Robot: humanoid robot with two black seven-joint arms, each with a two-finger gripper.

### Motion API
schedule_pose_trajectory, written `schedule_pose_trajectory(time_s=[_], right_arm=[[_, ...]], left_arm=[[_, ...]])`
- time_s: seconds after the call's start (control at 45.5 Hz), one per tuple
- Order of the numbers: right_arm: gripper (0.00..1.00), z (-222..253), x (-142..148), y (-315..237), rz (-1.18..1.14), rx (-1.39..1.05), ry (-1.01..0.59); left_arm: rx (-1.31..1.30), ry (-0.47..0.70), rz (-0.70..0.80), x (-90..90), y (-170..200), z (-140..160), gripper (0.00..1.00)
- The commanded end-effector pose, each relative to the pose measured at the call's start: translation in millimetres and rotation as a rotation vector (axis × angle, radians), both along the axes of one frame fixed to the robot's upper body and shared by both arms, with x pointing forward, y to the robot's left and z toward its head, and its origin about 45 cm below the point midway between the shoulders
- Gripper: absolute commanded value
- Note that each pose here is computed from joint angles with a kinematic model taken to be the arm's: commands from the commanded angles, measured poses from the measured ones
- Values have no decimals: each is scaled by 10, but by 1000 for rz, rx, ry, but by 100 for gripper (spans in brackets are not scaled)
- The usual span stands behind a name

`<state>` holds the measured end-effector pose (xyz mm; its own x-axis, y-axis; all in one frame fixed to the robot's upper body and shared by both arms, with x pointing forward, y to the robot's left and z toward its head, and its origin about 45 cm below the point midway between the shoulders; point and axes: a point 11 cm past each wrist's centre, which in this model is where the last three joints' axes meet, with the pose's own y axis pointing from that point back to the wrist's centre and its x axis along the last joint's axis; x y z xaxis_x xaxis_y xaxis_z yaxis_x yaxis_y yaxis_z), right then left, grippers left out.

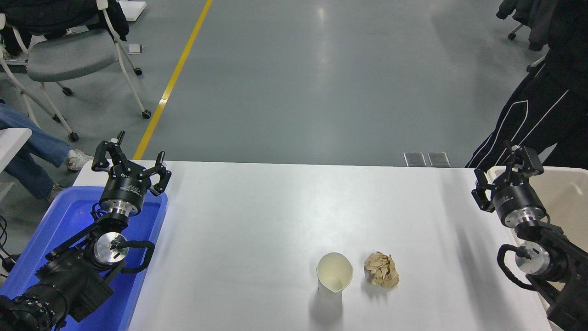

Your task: Dispose of the paper cup in the dustbin

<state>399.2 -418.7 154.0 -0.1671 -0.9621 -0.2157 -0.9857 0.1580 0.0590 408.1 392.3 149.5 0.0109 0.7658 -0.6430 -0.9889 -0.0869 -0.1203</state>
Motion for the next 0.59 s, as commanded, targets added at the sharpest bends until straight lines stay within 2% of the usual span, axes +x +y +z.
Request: schedule_pose_trajectory(time_s=[0.0, 0.571], right_arm=[[100, 5, 22, 18, 0, 0, -1], [100, 12, 74, 146, 30, 26, 11]], left_arm=[[0, 0, 0, 0, 0, 0, 100], [0, 0, 0, 0, 0, 0, 100]])
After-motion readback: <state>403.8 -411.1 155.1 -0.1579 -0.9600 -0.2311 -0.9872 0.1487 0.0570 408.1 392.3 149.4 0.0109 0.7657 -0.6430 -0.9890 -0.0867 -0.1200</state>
